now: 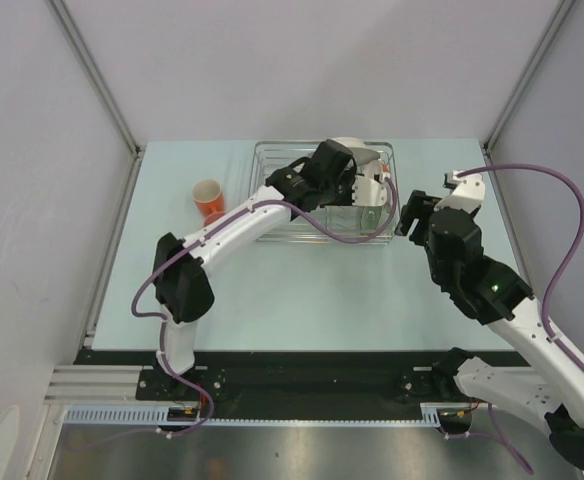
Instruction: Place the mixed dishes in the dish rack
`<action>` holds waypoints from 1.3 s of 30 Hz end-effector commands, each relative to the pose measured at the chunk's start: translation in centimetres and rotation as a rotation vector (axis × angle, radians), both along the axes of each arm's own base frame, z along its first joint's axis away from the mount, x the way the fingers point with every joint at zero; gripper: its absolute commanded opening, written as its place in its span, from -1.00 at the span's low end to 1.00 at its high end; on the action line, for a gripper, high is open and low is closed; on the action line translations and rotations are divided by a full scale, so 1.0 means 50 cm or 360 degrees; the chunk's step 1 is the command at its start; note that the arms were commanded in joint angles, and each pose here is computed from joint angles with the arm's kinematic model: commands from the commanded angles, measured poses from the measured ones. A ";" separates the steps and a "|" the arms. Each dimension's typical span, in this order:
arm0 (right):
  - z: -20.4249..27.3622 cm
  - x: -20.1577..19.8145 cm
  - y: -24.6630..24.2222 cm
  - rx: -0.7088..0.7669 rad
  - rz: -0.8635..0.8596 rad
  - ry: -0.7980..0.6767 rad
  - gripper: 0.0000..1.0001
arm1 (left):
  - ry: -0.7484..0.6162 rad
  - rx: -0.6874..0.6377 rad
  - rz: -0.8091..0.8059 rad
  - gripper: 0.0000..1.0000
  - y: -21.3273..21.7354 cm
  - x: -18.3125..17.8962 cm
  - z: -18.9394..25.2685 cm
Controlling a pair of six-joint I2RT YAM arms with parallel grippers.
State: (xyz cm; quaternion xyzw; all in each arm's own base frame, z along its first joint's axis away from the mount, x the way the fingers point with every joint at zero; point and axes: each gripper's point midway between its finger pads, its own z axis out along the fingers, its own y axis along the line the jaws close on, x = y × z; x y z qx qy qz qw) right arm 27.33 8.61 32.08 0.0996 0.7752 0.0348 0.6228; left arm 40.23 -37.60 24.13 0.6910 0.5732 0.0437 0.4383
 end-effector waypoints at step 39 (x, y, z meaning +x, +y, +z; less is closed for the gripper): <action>-0.063 0.028 0.032 0.0047 0.0012 0.0135 0.49 | -0.0369 -0.0161 0.0131 0.99 0.122 -0.063 0.218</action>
